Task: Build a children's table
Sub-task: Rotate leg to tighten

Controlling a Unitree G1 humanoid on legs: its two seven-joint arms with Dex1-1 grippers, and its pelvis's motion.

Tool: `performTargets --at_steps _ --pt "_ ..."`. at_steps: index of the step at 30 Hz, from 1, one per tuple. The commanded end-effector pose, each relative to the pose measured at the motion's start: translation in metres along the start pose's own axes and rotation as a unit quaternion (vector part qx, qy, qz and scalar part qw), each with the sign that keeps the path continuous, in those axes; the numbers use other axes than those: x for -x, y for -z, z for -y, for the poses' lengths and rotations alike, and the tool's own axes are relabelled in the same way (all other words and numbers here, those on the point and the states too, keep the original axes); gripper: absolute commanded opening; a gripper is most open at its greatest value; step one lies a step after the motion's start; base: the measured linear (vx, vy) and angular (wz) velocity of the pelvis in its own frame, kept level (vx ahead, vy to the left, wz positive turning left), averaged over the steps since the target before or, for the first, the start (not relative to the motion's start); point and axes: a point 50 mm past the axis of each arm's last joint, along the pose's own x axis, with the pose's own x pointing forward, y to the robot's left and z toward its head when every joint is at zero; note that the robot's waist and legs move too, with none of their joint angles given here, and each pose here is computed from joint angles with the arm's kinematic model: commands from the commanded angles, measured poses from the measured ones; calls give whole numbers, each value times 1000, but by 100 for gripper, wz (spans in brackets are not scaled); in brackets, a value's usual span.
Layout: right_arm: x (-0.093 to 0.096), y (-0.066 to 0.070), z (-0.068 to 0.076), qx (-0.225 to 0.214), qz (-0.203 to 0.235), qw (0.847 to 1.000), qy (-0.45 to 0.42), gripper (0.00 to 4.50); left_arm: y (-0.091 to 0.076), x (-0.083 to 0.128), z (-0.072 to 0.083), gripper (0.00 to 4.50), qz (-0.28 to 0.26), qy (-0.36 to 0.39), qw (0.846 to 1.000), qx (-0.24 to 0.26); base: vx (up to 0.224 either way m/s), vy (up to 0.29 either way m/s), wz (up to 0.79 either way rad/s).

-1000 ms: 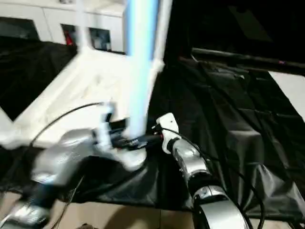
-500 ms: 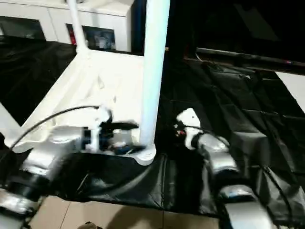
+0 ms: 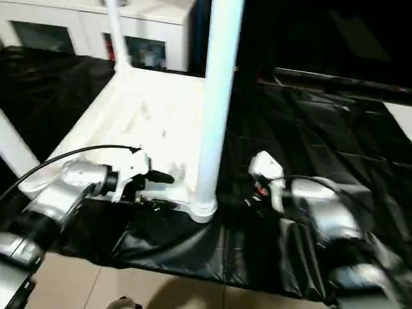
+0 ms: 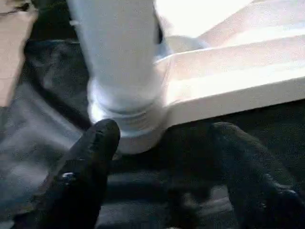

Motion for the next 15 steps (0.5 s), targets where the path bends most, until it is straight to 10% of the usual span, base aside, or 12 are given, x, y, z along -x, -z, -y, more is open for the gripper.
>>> performTargets --at_steps 1,15 --pt "6 -6 -3 -3 0 1000 -8 379 -1 3 -2 308 -5 19 1000 -1 0 0 0" --pt "10 -8 -9 -15 -13 1000 -4 450 3 5 -3 196 -4 52 999 14 0 0 0"
